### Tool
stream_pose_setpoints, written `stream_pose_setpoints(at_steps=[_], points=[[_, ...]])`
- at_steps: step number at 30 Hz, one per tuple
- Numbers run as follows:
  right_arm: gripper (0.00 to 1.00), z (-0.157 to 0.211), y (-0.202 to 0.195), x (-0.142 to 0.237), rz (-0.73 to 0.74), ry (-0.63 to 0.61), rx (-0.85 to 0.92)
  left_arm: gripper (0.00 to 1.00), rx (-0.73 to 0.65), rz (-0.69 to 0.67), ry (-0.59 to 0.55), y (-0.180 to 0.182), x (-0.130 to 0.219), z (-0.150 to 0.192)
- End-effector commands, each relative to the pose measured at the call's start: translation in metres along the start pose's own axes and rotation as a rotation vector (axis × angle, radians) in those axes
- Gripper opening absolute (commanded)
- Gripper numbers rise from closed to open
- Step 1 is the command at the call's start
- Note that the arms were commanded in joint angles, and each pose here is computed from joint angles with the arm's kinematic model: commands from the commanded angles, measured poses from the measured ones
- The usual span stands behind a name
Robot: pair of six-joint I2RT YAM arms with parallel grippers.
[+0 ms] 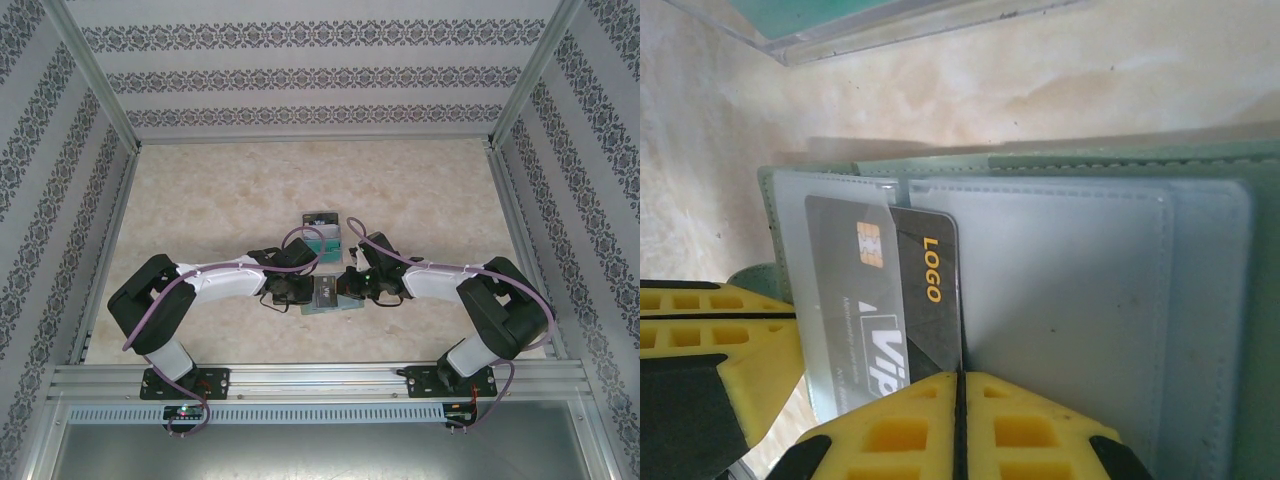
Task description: Take the credit cards out of the card holder
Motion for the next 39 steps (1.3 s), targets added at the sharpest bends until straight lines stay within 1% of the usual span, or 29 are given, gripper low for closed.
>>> stream_pose_setpoints(at_steps=[1, 3, 8, 12, 15, 19, 21, 29, 34, 37, 39], points=[[0.00, 0.001, -0.003, 0.004, 0.010, -0.015, 0.008, 0.00, 0.021, -0.098, 0.065, 0.018, -0.016, 0.012], [0.00, 0.000, -0.002, 0.004, 0.008, -0.014, 0.010, 0.00, 0.014, -0.098, 0.050, 0.016, -0.011, 0.010], [0.00, -0.001, -0.002, 0.002, 0.007, -0.006, 0.011, 0.00, -0.010, -0.099, -0.018, 0.007, 0.015, -0.002], [0.00, -0.002, 0.000, 0.001, 0.002, -0.005, 0.012, 0.00, -0.044, -0.055, -0.061, -0.010, 0.032, -0.011], [0.00, -0.002, 0.001, 0.001, 0.001, -0.005, 0.015, 0.00, -0.075, -0.019, -0.069, -0.022, 0.036, -0.016], [0.00, -0.001, 0.001, 0.000, 0.004, -0.001, 0.013, 0.00, -0.101, 0.016, -0.040, -0.034, 0.025, -0.017], [0.00, -0.001, 0.001, 0.000, 0.001, -0.001, 0.016, 0.00, -0.098, 0.010, -0.023, -0.034, 0.017, -0.015], [0.00, -0.002, 0.005, -0.001, -0.007, 0.003, 0.020, 0.00, -0.075, -0.057, 0.044, -0.020, -0.007, -0.005], [0.17, -0.003, 0.007, -0.001, -0.027, -0.003, 0.015, 0.00, -0.062, -0.084, 0.078, -0.012, -0.018, 0.002], [0.21, -0.004, 0.007, -0.003, -0.030, 0.003, 0.009, 0.00, -0.061, -0.090, 0.085, -0.010, -0.019, 0.004], [0.21, -0.004, 0.006, -0.005, -0.033, 0.008, 0.008, 0.00, -0.059, -0.092, 0.088, -0.009, -0.020, 0.005]])
Point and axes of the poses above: each hand's point on the last joint's axis, 136 mm out from that joint toward the fingers, its own x axis back along the fingers, its own y axis along the line the jaws close on, z = x × y, the point moved 9 cm from there along x, back along the fingers, and after that the axes turned 4 degrees about -x, right-handed, at the moved point
